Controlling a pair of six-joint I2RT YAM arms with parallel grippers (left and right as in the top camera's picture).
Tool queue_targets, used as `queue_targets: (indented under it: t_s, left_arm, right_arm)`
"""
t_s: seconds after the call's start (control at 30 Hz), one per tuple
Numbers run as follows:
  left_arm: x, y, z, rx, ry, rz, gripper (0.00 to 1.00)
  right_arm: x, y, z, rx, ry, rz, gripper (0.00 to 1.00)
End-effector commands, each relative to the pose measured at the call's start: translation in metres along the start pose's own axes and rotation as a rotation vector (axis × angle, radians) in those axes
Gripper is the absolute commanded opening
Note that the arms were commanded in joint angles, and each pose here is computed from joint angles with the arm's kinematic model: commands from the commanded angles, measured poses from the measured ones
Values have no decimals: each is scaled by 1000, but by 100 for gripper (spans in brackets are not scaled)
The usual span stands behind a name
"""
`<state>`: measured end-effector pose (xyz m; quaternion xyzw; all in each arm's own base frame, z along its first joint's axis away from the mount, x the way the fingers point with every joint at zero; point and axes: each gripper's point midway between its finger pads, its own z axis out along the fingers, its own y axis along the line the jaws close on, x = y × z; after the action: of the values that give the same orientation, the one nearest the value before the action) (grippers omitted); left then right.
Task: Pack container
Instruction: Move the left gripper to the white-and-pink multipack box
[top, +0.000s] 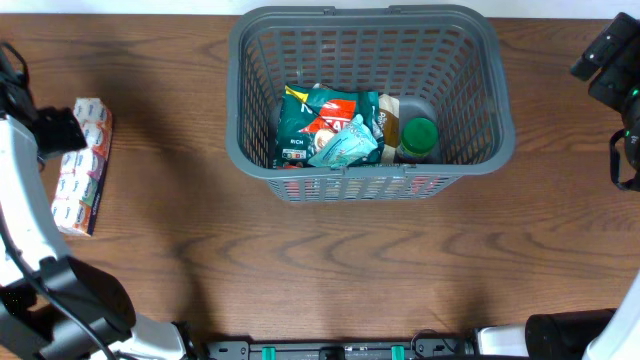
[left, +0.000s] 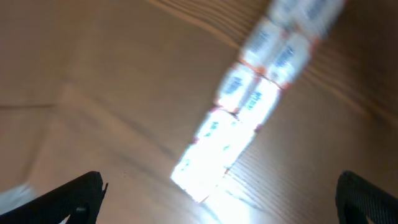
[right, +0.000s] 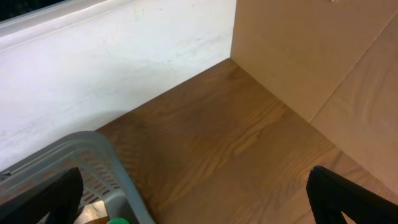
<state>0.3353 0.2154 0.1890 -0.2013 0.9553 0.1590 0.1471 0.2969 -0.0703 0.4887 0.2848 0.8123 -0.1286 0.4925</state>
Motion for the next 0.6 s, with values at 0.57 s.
queue_targets:
  t_s: [0.57]
  left_arm:
    - [16, -42, 102, 115, 83, 348, 99]
  right_arm:
    - [-1, -4, 1, 22, -6, 17, 99]
